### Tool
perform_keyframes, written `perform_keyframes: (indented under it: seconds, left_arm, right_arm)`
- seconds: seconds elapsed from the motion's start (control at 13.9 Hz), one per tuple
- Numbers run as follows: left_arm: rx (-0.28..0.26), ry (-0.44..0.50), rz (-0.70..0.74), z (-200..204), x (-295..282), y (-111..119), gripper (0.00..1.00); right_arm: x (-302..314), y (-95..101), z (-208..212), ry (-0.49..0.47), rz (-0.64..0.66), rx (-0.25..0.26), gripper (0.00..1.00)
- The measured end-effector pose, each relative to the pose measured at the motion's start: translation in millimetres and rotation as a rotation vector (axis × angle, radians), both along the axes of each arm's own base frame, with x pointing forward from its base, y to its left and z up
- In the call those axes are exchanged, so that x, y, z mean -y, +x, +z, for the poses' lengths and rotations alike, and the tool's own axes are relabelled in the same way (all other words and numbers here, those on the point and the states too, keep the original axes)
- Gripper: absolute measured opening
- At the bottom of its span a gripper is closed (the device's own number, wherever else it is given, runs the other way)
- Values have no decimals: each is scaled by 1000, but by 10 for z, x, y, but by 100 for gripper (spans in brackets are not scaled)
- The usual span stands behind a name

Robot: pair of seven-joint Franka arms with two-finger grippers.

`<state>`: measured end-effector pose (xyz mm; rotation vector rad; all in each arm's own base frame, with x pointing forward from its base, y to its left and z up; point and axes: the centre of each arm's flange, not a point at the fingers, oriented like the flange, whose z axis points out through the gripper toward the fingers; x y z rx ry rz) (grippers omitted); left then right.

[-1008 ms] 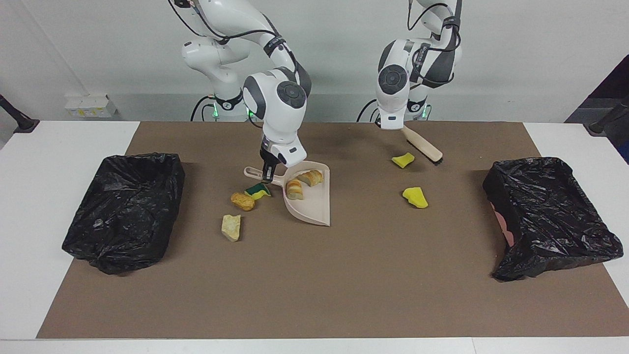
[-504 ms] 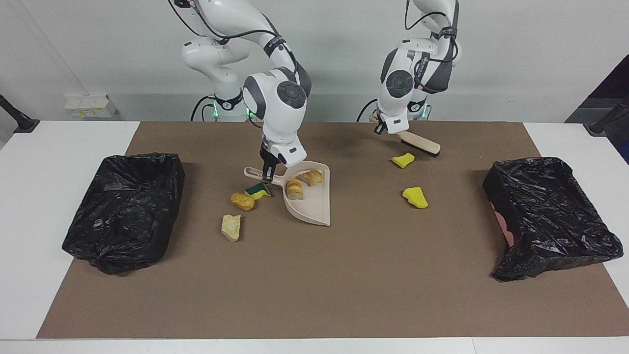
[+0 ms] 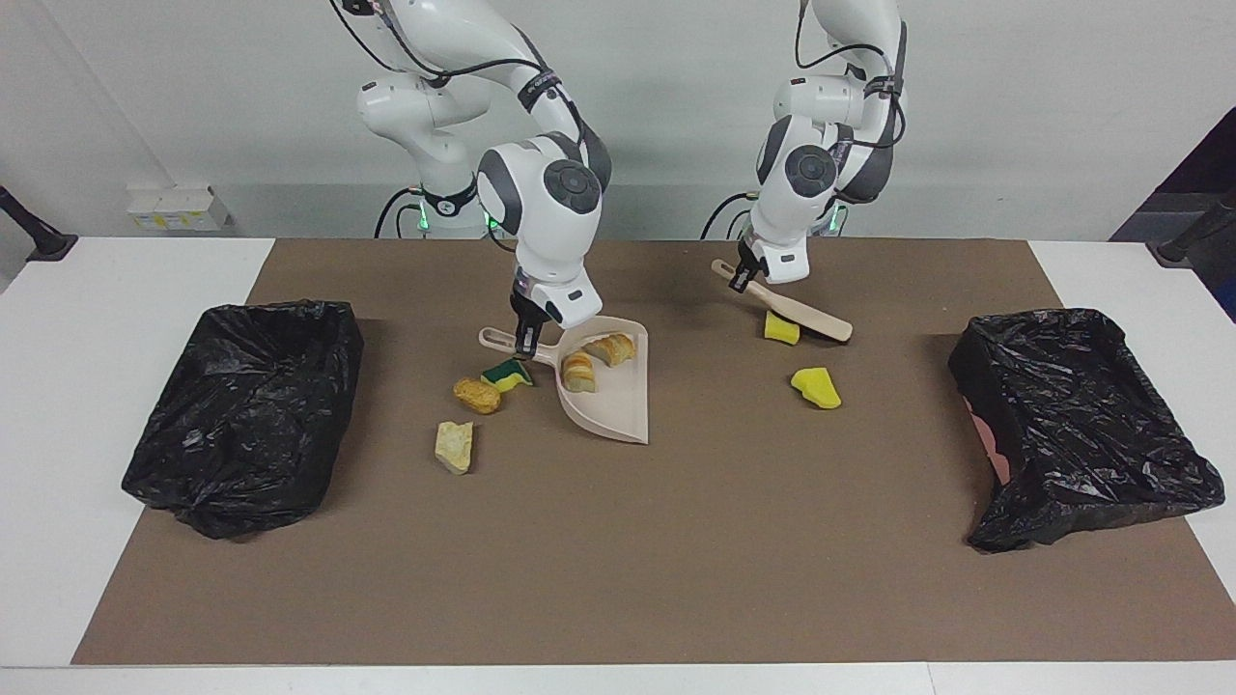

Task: Sweep and dump trash in bin
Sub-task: 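Draw the brush back toward the yellow sponge pieces with the left gripper, then sweep the yellow sponge pieces into the dustpan with the left gripper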

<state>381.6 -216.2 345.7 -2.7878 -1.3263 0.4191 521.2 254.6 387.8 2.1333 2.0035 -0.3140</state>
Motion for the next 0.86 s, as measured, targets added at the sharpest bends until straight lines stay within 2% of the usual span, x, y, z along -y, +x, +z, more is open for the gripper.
perform_keyframes:
  seconds: [0.14,0.36,0.58,0.86]
  left_arm:
    - [46,-62,-126,-8,-89,183,27]
    - [89,-136,-410,-16,-61,233,27]
    - [117,-194,-688,-4,71,180,27]
    - [181,-225,-895,67,464,49,27]
  right_arm:
    - [1,0,-1,0,0,0,32]
    - [2,1,-2,0,-1,0,32]
    - [3,1,-2,0,-1,0,32]
    - [13,9,-7,3,-3,4,32]
